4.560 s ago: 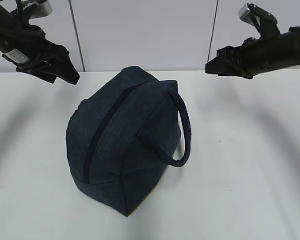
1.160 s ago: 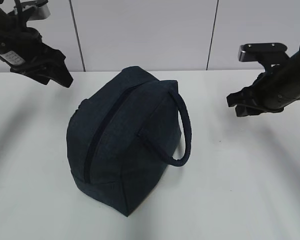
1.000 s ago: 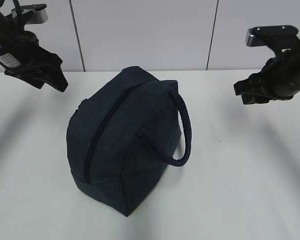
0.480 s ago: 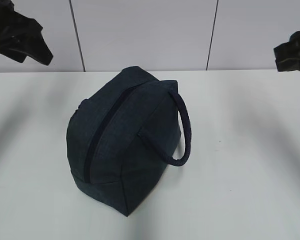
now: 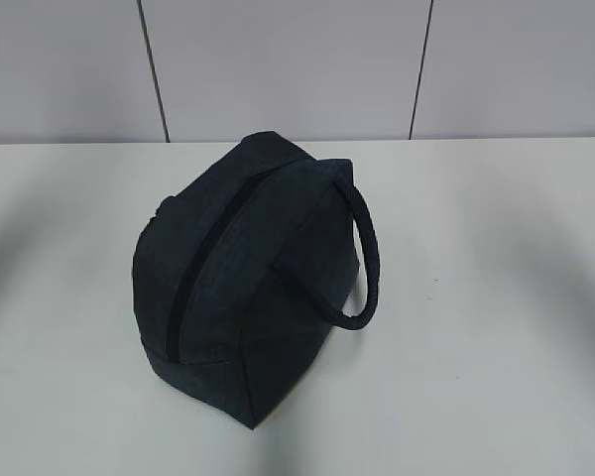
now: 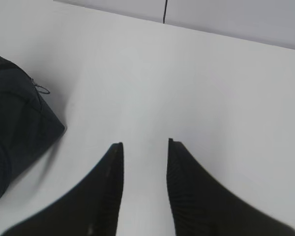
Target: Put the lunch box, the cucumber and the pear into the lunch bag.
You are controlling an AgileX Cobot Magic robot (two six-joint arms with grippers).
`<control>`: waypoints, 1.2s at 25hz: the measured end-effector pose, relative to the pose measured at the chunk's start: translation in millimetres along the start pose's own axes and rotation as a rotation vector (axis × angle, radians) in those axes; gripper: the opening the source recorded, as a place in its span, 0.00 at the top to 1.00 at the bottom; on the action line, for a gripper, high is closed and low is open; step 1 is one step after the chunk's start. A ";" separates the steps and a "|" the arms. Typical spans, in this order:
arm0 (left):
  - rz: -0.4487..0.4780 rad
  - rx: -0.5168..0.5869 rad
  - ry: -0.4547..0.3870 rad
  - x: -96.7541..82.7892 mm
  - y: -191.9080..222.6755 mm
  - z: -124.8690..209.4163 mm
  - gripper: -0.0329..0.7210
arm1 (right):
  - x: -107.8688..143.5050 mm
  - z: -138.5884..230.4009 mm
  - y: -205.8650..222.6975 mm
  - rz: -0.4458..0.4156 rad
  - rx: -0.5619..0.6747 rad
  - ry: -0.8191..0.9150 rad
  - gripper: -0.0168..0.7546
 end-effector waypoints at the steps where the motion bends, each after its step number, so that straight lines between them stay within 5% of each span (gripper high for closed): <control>1: -0.017 -0.013 -0.006 1.8 -9.5 1.8 0.38 | -0.1 -0.8 -3.0 0.002 -0.009 0.002 0.66; 6: -0.026 -0.082 -0.036 0.0 -51.7 26.6 0.38 | 0.3 1.7 -14.5 0.001 -0.007 0.027 0.66; 11: -0.025 -0.090 -0.057 -2.8 -66.7 82.9 0.38 | 0.7 4.0 -33.4 0.004 -0.022 0.035 0.66; 18: -0.018 -0.251 -0.082 -7.4 -90.8 161.2 0.38 | 3.5 18.4 -86.0 0.013 -0.075 0.039 0.66; 24: -0.004 -0.353 -0.147 -9.8 -98.7 216.3 0.38 | 5.6 51.8 -127.2 0.046 -0.093 0.037 0.64; 30: -0.001 -0.406 -0.151 -11.1 -100.3 253.7 0.38 | 10.9 104.5 -151.0 0.070 -0.049 0.058 0.50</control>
Point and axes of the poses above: a point on each arm's last joint axis where the gripper is mounted, y pointing out along that axis toward the gripper, x along the wrist's bending axis when the last joint is at zero, z = x × y, the point moved 5 cm from there along y, pointing out along that axis toward the gripper, and after that the axes turned 5 degrees about -y, right-handed, at the moved point
